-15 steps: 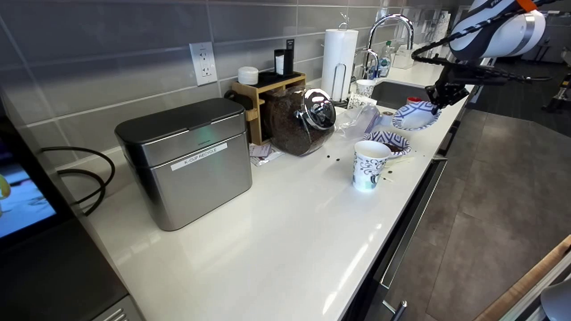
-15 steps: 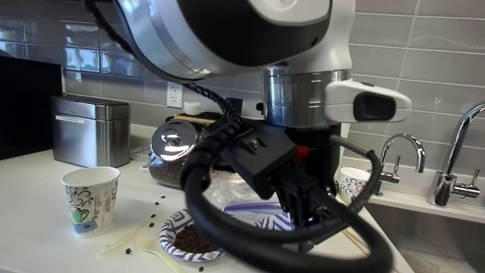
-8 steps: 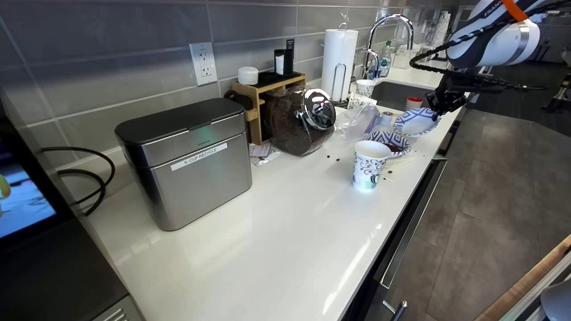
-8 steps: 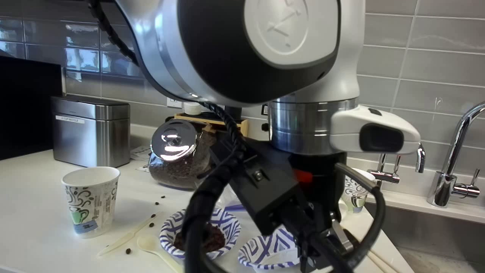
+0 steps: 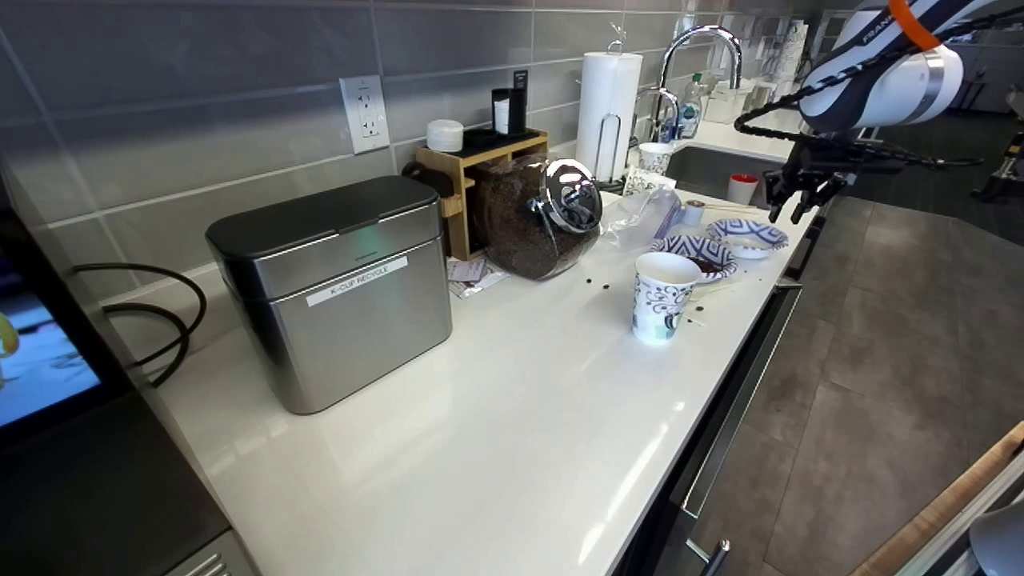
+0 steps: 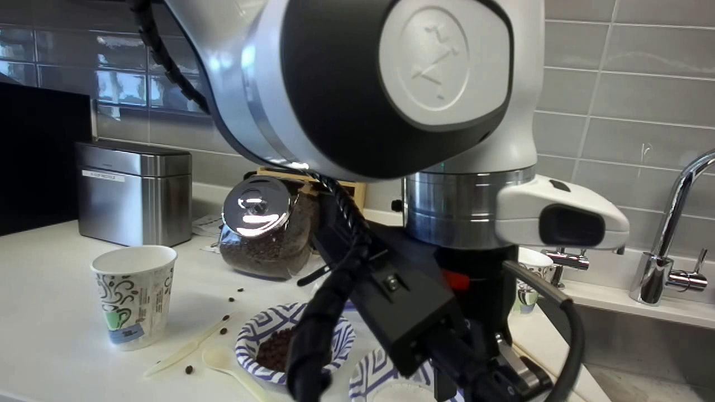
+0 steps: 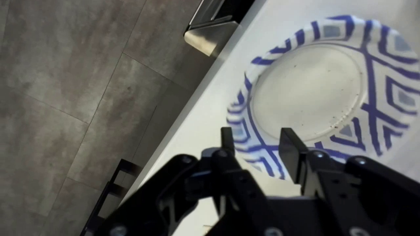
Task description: Pour contents of the right plate onto the left plate
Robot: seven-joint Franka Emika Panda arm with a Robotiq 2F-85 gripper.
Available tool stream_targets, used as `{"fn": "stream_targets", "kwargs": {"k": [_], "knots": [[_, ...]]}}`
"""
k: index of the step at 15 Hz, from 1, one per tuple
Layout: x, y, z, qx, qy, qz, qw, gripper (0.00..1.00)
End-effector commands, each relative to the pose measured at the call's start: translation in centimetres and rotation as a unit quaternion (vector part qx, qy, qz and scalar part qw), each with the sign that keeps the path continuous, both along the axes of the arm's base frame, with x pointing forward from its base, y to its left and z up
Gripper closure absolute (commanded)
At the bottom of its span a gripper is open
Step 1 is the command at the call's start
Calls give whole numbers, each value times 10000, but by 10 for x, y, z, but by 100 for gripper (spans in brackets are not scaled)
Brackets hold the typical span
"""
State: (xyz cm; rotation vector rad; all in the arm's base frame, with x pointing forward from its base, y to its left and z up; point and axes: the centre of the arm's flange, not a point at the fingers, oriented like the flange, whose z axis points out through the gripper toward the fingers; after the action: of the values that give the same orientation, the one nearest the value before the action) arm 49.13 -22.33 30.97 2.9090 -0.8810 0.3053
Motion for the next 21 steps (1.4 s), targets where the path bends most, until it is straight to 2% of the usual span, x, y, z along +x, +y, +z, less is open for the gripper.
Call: {"fn": "stream_targets", "kwargs": {"k": [1, 4, 5, 9, 11, 13, 16, 19, 21], "knots": [[4, -2, 13, -334, -67, 43, 9994, 26], [6, -2, 33, -599, -142, 233, 9978, 4], [7, -2, 41, -646, -141, 324, 9973, 1], [8, 8, 73, -672, -230, 673, 9952, 0], [6, 15, 92, -754, -371, 986, 9916, 0], [5, 22, 110, -656, -410, 1315, 9883, 0], [0, 34, 131, -356, -339, 1831, 9819, 0], [-5, 48, 145, 121, -321, 2361, 9711, 0], [-9, 56, 153, 232, -190, 2624, 9645, 0]]}}
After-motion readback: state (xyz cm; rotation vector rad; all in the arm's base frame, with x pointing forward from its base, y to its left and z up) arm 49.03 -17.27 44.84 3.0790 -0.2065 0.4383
